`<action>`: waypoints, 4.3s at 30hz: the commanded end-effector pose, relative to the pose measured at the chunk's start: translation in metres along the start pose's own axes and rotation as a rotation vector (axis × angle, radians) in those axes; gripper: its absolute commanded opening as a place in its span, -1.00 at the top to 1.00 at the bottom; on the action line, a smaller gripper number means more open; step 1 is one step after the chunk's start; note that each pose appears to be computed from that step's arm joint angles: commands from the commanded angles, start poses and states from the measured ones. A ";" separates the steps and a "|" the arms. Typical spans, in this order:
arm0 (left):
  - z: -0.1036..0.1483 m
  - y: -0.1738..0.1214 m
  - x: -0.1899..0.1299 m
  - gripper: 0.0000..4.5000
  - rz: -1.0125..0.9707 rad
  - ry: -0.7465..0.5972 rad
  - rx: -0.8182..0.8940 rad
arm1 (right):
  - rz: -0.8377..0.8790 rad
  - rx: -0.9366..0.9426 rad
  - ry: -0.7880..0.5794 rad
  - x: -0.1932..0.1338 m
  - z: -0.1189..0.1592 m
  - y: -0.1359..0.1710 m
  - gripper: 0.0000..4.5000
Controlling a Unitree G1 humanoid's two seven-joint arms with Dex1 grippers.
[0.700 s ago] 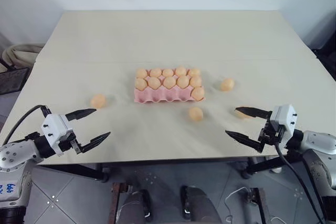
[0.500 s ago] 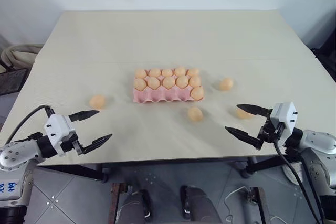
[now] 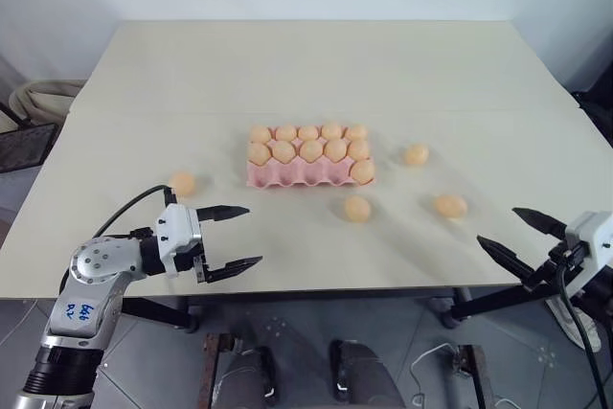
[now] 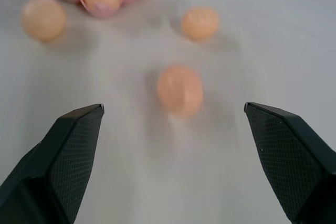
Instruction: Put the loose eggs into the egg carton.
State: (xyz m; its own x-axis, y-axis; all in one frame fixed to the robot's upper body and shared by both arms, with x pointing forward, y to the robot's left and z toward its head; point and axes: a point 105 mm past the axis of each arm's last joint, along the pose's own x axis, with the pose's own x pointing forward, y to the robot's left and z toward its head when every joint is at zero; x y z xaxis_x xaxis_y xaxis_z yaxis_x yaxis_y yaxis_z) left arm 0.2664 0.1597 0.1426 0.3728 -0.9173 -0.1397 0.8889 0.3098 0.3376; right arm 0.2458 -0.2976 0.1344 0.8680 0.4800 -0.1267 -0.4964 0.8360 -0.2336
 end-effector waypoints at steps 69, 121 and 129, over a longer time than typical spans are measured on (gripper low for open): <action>0.014 0.008 -0.002 -1.00 0.163 -0.128 -0.050 | 0.315 -0.032 -0.255 0.111 0.073 0.042 -0.99; 0.013 0.005 -0.034 -1.00 0.231 -0.068 -0.059 | 0.520 -0.032 -0.047 0.191 0.047 0.135 -0.99; 0.017 0.006 -0.033 -1.00 0.233 -0.075 -0.054 | 0.492 -0.031 -0.024 0.190 0.042 0.123 -0.99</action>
State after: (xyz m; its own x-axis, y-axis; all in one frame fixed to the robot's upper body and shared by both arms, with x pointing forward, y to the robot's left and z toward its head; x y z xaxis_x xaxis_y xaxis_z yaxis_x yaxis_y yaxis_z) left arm 0.2578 0.1908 0.1537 0.5625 -0.8264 -0.0270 0.7993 0.5351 0.2734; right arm 0.3494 -0.0880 0.1110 0.5216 0.8201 -0.2353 -0.8531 0.4972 -0.1580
